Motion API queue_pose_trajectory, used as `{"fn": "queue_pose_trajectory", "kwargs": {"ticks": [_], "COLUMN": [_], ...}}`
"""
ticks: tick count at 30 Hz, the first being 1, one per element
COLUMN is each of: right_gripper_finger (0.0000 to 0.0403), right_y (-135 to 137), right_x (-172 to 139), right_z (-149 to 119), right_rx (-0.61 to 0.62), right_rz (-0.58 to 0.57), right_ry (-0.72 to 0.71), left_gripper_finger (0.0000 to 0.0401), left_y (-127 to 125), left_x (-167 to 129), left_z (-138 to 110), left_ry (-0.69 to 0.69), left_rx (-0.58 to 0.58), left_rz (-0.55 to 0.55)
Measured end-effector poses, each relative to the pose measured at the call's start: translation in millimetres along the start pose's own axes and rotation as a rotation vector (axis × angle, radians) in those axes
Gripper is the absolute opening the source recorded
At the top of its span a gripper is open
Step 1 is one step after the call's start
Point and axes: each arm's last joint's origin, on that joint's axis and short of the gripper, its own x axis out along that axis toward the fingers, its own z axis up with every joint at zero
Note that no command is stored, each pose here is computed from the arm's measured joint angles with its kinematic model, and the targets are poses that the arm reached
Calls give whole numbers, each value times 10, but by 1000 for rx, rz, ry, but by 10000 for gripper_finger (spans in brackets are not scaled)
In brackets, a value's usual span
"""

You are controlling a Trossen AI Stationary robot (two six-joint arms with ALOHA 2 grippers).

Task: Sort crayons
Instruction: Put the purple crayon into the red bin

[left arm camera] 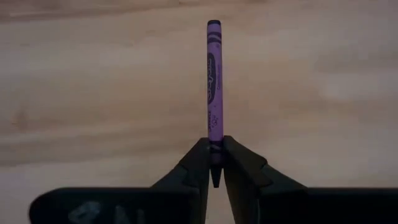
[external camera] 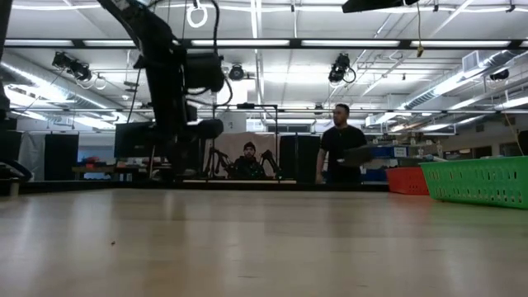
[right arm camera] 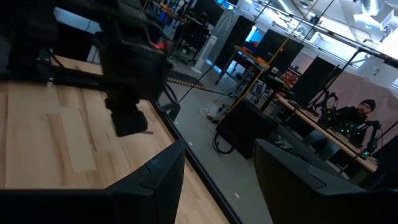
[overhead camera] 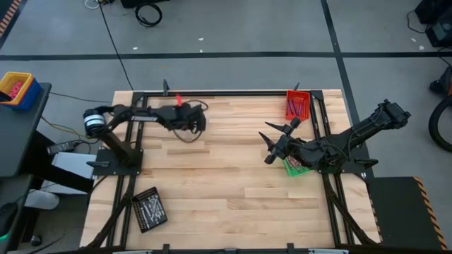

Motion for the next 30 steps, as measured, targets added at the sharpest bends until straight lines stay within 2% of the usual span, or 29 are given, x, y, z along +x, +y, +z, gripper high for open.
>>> {"fn": "queue_pose_trajectory", "kwargs": {"ticks": [3, 9, 15, 18, 24, 30], "right_gripper_finger": [195, 195, 195, 195, 195, 206], "right_y": [1, 2, 19, 40, 223, 496], "right_x": [0, 0, 4, 24, 171, 531], "right_z": [1, 4, 14, 16, -79, -294], "right_rx": [0, 3, 8, 5, -31, 31], "right_rz": [3, 11, 82, 175, 496, 638], "right_ry": [-1, -6, -34, -65, -113, -54], "left_gripper_finger": [50, 50, 50, 50, 50, 50], "left_y": [-110, -277, -353, -388, -485, -498], "left_x": [-166, -290, -416, -476, -630, -720], "left_z": [-146, -437, -678, -786, -1029, -1193], "left_ry": [-16, -31, -68, -87, -140, -159], "left_rx": [52, 165, 365, 499, 754, 898], "left_rz": [-74, -143, -173, -197, -294, -327]}}
